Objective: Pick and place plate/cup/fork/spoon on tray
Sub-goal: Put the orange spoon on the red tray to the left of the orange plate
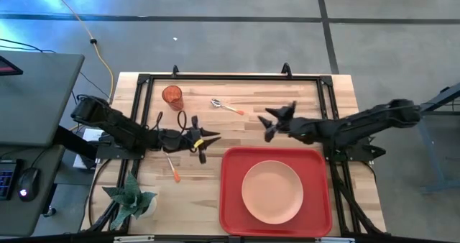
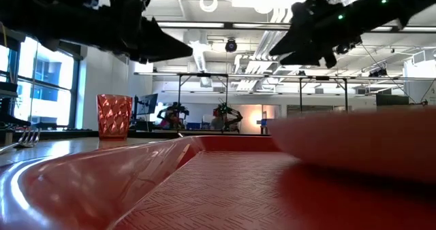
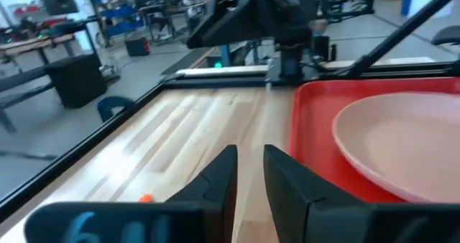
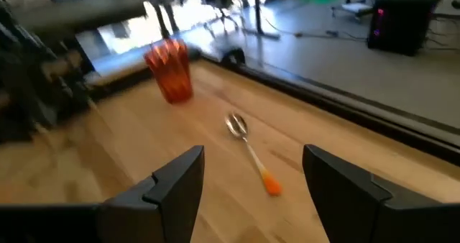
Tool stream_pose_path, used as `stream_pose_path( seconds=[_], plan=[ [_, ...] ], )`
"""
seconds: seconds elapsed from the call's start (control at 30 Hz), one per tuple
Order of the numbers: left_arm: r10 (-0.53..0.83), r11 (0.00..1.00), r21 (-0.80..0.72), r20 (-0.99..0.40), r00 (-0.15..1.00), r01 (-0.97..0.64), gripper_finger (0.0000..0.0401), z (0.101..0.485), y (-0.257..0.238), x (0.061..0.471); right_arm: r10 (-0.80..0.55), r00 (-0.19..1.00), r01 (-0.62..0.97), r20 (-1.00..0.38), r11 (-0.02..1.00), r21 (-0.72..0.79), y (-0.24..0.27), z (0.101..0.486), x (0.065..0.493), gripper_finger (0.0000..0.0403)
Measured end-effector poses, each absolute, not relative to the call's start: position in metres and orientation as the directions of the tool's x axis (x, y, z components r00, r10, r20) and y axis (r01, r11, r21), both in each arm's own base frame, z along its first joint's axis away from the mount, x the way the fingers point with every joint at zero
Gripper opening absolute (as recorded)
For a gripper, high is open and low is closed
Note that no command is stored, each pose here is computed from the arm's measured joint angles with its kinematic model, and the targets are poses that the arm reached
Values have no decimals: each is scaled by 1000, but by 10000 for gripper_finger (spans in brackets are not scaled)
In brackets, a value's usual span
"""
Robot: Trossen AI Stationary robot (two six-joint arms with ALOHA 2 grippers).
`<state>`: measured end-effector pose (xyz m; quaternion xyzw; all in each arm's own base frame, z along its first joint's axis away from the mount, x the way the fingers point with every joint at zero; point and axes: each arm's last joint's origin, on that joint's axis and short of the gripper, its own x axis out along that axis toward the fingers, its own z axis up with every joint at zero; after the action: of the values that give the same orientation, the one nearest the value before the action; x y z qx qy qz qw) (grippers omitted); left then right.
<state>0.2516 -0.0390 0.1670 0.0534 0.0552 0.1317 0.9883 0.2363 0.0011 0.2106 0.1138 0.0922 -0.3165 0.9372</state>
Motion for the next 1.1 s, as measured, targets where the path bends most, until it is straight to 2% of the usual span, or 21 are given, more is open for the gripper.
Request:
stream_pose_path(
  seconds=[0.2,0.37,0.6,0.77,0.93,1.1],
  plan=[
    [284,956,116,-124,951,-270,75,159,-34,249,-559,755,621,-344,778,99,-1,208,279,228],
    [280,958,101,-126,952,-268,80,158,-35,250,-539,757,596,-370,801,55,-3,209,307,228],
    [187,981,86,-151,971,-176,79,156,-37,250,-523,756,579,-393,815,32,-12,204,344,228],
    [173,983,86,-157,972,-161,74,153,-38,247,-514,749,567,-418,824,2,-14,193,367,228],
    [276,961,54,-165,947,-270,74,141,-23,228,-516,742,573,-427,820,5,-24,187,384,228],
    [348,938,14,-65,935,-348,74,149,-1,211,-483,759,556,-436,830,50,-49,189,399,228]
  ],
)
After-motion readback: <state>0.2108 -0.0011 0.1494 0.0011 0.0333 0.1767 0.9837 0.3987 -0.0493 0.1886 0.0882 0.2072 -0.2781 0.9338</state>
